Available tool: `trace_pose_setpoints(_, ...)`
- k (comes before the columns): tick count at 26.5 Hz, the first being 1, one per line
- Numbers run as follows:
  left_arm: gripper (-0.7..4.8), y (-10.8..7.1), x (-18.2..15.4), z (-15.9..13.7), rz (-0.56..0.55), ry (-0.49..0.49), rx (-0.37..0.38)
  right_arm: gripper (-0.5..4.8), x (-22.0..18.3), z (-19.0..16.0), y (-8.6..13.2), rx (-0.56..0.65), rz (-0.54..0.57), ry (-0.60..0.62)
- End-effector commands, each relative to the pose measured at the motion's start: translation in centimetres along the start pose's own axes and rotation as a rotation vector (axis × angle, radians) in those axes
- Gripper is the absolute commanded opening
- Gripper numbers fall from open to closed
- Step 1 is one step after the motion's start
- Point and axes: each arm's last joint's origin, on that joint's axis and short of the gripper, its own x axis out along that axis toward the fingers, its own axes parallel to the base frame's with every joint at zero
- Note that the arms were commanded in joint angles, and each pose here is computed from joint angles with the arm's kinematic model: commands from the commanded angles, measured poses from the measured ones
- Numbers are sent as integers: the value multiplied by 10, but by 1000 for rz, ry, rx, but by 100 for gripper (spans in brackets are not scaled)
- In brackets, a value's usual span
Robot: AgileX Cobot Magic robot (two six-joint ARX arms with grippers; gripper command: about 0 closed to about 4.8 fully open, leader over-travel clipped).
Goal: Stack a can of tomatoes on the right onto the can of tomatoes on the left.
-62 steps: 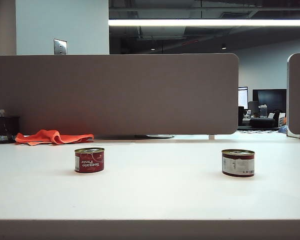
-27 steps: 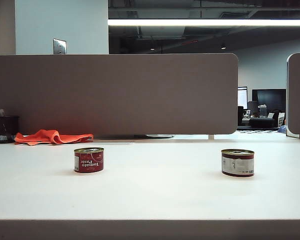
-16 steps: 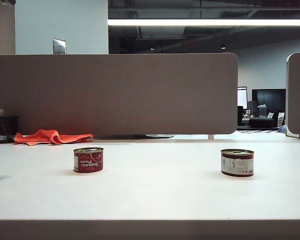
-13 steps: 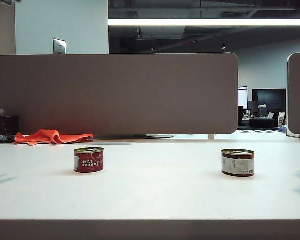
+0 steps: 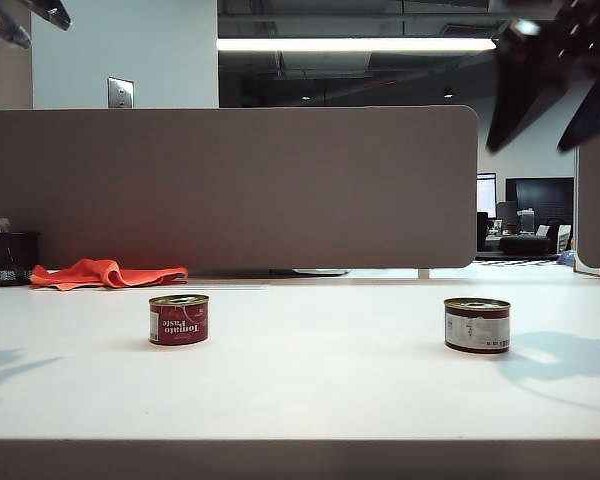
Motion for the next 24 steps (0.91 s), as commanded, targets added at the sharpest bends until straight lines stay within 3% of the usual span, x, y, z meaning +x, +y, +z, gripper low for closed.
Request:
trace_pose_setpoints(1, 257, -1, 0, 1, -16, -7, -3, 479, 17, 1, 1, 79, 10, 39)
trace_pose_setpoints(4, 258, -1, 0, 1, -16, -7, -4, 479, 39, -1, 2, 154, 14, 144)
trace_pose_setpoints(9, 306, -1, 0, 1, -16, -7, -3, 479, 63, 10, 2, 222, 56, 218)
trace_pose_setpoints(19, 306, -1, 0, 1, -18, -4, -3, 479, 102, 20, 6, 212, 49, 371)
trace_pose_setpoints(24, 306, -1, 0, 0, -19, 5, -5, 479, 119, 14, 23, 155, 49, 398)
